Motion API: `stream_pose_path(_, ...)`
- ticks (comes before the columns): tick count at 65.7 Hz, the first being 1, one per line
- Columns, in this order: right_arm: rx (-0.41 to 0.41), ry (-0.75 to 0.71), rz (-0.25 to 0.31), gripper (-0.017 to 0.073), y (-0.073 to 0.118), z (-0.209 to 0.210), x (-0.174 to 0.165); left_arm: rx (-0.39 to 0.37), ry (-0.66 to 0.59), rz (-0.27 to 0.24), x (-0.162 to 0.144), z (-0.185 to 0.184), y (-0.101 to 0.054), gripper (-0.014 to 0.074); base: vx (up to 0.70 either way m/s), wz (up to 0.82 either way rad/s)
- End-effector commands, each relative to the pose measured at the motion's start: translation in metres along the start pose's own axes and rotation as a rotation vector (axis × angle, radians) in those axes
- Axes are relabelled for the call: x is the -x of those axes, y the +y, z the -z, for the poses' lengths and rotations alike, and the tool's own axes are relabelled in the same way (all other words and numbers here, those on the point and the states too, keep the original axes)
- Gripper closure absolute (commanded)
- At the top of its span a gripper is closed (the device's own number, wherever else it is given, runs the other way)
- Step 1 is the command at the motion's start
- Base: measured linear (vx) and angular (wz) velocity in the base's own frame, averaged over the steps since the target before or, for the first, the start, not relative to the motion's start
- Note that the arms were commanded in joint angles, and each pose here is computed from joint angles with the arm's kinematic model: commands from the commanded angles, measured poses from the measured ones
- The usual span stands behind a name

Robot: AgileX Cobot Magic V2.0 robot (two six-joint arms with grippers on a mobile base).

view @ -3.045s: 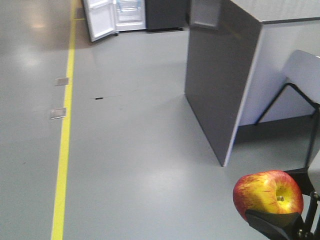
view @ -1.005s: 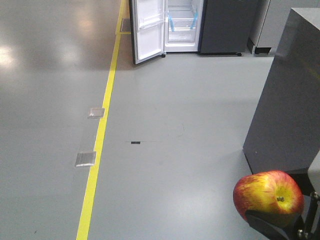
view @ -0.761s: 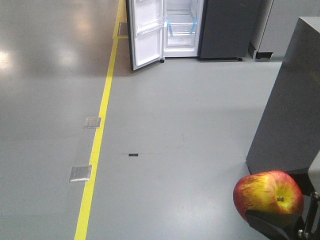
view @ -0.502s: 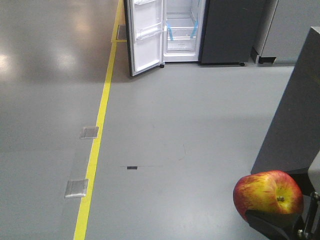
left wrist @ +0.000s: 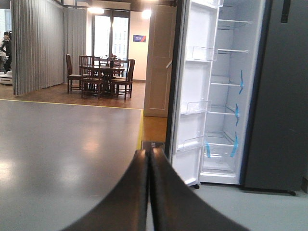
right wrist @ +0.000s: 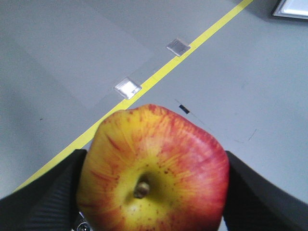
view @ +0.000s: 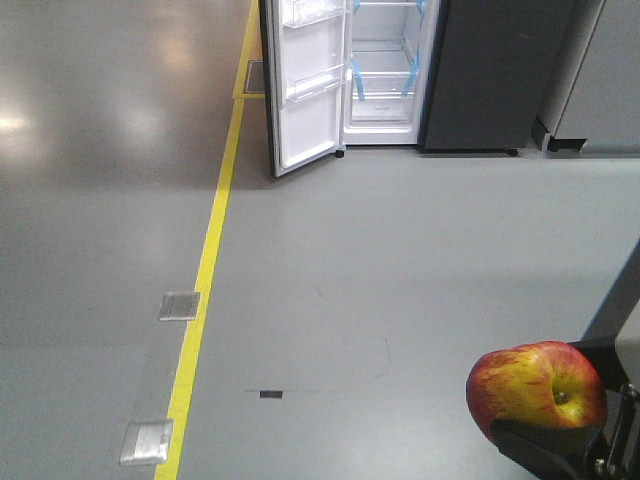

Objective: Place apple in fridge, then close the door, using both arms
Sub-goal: 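Drive toward the open refrigerator holding the apple in the right gripper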

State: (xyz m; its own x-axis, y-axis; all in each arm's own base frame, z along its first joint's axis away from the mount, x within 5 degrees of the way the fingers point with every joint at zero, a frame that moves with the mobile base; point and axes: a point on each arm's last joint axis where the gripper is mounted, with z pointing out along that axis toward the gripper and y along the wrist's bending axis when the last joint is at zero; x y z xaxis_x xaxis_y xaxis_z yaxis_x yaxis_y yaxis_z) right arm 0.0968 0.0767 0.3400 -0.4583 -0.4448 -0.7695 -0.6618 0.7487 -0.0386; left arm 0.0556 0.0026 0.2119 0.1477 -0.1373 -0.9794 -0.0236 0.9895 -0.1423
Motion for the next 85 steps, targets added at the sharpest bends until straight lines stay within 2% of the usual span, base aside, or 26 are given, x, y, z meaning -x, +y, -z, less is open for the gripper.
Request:
stream_pose_path(1, -0.009, -0.099, 0.007, 0.0376, -0.0007, 0.0072, 0.0128, -0.006, -0.058, 0.009, -0.0022, 0.0012, 0.0006, 0.0599, 0.4, 0.05)
stream_pose_path(85, -0.009, -0.1, 0.007, 0.0376, -0.0008, 0.0072, 0.0129, -0.006, -0.058, 0.009, -0.0022, 0.0012, 0.0006, 0.0599, 0.36, 0.01)
